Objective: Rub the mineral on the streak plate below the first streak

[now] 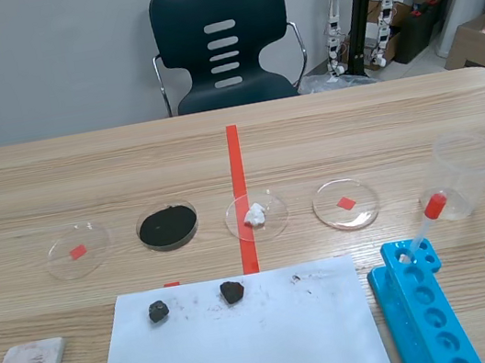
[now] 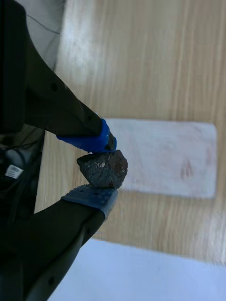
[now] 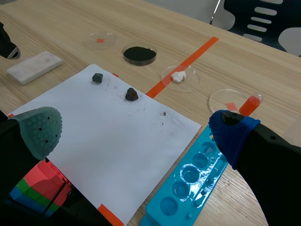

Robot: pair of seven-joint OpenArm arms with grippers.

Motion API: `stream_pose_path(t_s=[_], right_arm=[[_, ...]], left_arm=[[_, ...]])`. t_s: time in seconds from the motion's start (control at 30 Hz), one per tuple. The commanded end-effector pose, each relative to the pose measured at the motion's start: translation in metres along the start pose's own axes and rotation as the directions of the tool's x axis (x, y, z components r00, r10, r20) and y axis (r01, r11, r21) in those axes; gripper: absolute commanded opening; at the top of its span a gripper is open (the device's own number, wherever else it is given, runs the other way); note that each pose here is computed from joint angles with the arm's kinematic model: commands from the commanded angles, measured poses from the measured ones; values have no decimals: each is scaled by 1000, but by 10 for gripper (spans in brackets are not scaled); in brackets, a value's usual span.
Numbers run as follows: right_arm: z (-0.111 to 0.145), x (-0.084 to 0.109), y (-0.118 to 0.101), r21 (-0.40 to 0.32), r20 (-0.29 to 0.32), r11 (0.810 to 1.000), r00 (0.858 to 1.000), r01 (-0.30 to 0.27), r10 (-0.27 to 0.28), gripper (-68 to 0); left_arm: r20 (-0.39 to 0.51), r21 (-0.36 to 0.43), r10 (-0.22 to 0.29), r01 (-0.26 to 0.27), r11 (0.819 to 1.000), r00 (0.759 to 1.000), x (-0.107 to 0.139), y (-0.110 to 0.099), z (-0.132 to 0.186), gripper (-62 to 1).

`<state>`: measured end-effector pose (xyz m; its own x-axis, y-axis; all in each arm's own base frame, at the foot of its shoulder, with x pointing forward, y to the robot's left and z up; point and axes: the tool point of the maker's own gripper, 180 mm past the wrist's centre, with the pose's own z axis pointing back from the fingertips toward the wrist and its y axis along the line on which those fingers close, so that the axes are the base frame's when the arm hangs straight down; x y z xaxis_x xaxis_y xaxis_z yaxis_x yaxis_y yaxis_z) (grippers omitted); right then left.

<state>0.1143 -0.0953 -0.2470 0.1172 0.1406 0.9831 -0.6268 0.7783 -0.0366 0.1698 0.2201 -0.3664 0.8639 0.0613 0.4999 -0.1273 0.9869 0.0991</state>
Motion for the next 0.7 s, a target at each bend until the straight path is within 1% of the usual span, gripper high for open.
stream_pose_path(t_s=[0.0,0.07,0.17,0.3,0.4,0.53,0.67], right_arm=[[-1,7,-2,-6,30,1000,1000,5,-5,4],[-1,7,-2,-6,30,1000,1000,5,-5,4],[-1,7,-2,-6,30,1000,1000,5,-5,4],[-1,7,-2,-6,30,1000,1000,5,-5,4],[-1,7,-2,-6,30,1000,1000,5,-5,4],[-1,7,-2,-6,30,1000,1000,5,-5,4],[-1,7,-2,-6,30,1000,1000,5,-5,4]], left_arm=[[-6,-6,11,-11,1000,1000,6,1,3,-475],[-45,-10,35,-36,999,998,3,3,4,-475],[-86,-6,46,-47,999,995,1,6,4,-475],[-86,-14,50,-51,999,995,9,4,3,-475],[-106,-17,60,-63,998,993,12,4,-1,-479],[-154,-3,80,-81,997,985,9,10,-10,-479],[-218,19,101,-100,995,971,-4,18,-21,-479]])
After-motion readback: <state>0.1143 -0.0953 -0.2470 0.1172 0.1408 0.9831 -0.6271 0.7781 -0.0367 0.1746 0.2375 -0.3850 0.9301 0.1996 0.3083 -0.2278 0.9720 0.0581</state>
